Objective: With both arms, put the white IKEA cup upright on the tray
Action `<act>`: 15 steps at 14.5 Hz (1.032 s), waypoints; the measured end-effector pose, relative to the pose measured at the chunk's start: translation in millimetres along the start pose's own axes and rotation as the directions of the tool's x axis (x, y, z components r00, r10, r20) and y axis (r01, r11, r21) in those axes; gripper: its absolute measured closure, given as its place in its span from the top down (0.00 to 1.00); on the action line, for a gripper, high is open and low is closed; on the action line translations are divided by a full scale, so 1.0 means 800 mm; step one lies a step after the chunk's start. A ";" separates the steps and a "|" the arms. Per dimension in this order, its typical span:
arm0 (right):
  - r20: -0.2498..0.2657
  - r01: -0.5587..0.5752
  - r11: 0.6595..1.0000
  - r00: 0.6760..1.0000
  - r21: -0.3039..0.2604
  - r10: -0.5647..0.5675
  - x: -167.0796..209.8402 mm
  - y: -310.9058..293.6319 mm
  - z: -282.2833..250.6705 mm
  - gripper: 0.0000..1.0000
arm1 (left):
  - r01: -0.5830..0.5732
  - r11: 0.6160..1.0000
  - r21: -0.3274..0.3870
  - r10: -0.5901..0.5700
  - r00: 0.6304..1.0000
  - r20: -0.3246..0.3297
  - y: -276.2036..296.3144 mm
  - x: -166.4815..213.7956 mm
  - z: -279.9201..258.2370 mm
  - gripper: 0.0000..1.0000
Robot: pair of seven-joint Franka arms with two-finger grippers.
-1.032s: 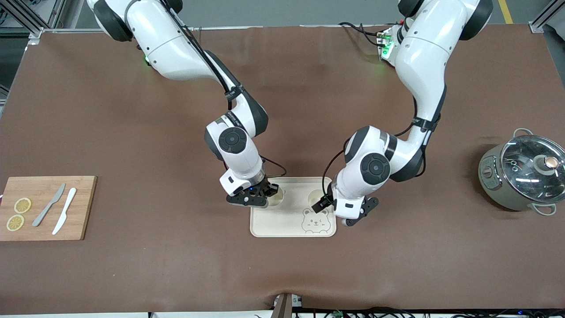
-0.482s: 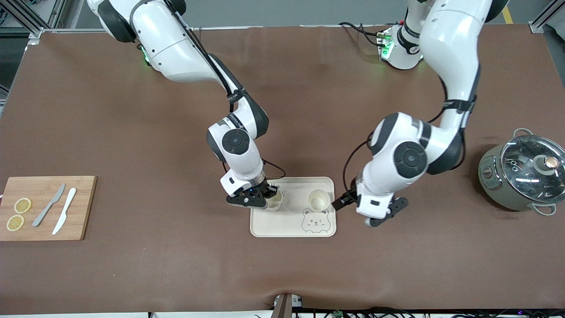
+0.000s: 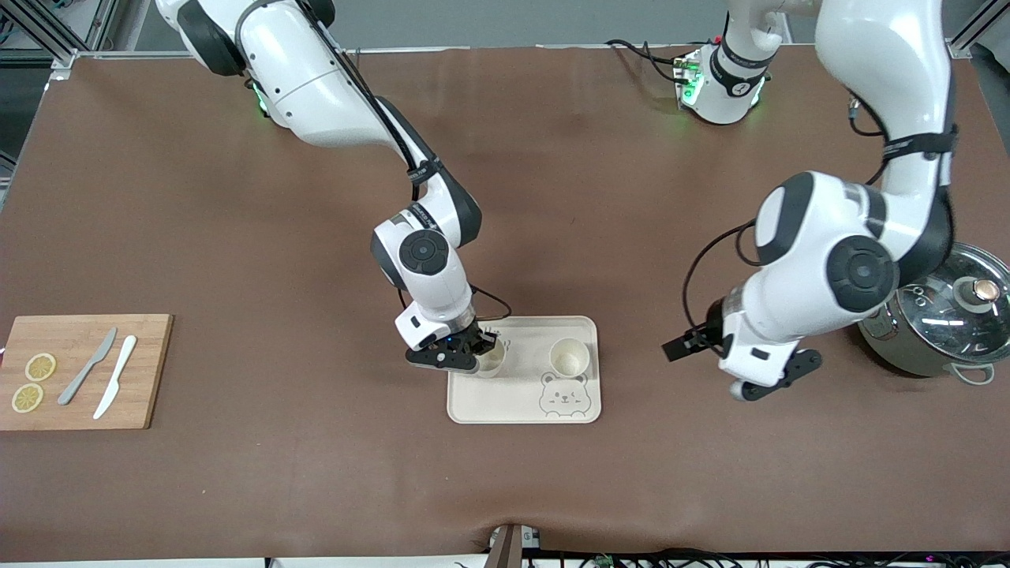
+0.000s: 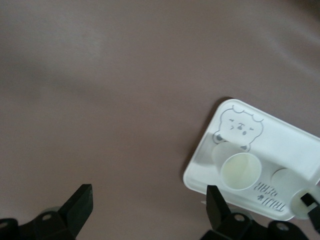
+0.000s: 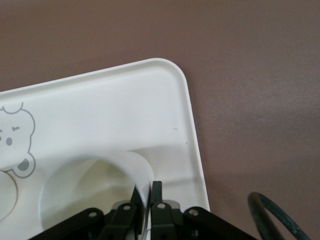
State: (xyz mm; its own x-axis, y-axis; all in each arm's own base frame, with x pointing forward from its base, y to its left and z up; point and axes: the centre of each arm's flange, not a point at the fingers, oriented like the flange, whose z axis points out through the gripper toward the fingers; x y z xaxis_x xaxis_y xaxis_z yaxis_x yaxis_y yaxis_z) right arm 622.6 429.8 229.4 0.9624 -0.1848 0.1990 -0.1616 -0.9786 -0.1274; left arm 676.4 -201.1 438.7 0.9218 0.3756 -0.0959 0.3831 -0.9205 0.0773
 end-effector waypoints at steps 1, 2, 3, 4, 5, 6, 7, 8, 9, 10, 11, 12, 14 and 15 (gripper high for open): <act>-0.002 -0.002 1.000 1.000 -0.002 0.002 0.002 0.002 0.000 0.27 | -0.018 1.000 0.015 0.018 1.000 -0.007 -0.014 0.006 -0.010 1.00; -0.003 -0.003 1.000 1.000 -0.003 0.003 0.003 0.003 0.000 0.37 | -0.037 0.999 0.030 0.037 0.999 -0.014 -0.028 0.012 -0.018 1.00; -0.004 -0.004 1.000 1.000 -0.003 0.004 0.004 0.004 0.000 0.48 | -0.060 0.997 0.043 0.061 0.998 -0.019 -0.042 0.018 -0.026 1.00; -0.006 -0.005 1.000 1.000 -0.003 0.005 0.005 0.004 -0.001 0.58 | -0.083 0.995 0.050 0.084 0.996 -0.021 -0.056 0.024 -0.034 1.00; -0.008 -0.005 1.000 1.000 -0.001 0.005 0.006 0.003 -0.002 0.67 | -0.104 0.993 0.052 0.106 0.994 -0.021 -0.071 0.030 -0.043 1.00; -0.011 -0.006 1.000 1.000 0.002 0.006 0.008 0.003 -0.004 0.79 | -0.127 0.990 0.053 0.128 0.992 -0.020 -0.086 0.036 -0.052 1.00; -0.015 -0.006 1.000 1.000 0.005 0.006 0.010 0.001 -0.008 0.88 | -0.151 0.987 0.053 0.152 0.988 -0.021 -0.102 0.041 -0.063 1.00; -0.019 -0.004 1.000 1.000 0.007 0.004 0.013 -0.001 -0.012 0.97 | -0.178 0.983 0.052 0.179 0.984 -0.024 -0.120 0.047 -0.075 1.00; -0.013 0.004 1.000 1.000 0.000 -0.003 0.014 -0.002 -0.018 1.00 | -0.204 0.978 0.052 0.206 0.978 -0.028 -0.139 0.052 -0.088 1.00; 0.001 0.012 1.000 1.000 -0.015 -0.012 0.016 -0.002 -0.027 1.00 | -0.226 0.973 0.052 0.228 0.973 -0.032 -0.157 0.056 -0.101 1.00; 0.016 0.017 0.999 1.000 -0.031 -0.017 0.018 -0.002 -0.041 1.00 | -0.245 0.968 0.052 0.247 0.968 -0.035 -0.173 0.058 -0.113 1.00; 0.024 0.021 0.999 1.000 -0.040 -0.020 0.023 -0.002 -0.061 1.00 | -0.260 0.964 0.052 0.262 0.964 -0.040 -0.185 0.059 -0.123 1.00; 0.045 0.028 0.998 0.999 -0.062 -0.025 0.031 0.001 -0.106 1.00 | -0.279 0.959 0.051 0.281 0.958 -0.058 -0.203 0.060 -0.142 1.00; 0.057 0.036 0.997 0.998 -0.072 -0.032 0.034 0.003 -0.131 1.00 | -0.280 0.959 0.051 0.283 0.956 -0.070 -0.209 0.059 -0.152 1.00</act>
State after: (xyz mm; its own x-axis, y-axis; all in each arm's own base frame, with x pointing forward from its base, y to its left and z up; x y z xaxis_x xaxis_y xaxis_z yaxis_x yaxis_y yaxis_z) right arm 625.7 412.9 336.2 0.9780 -0.1480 0.1470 -0.1422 -0.9886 -0.0494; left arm 663.2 -16.0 542.1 0.9944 0.1060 -0.0006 0.1059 -0.9931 0.0506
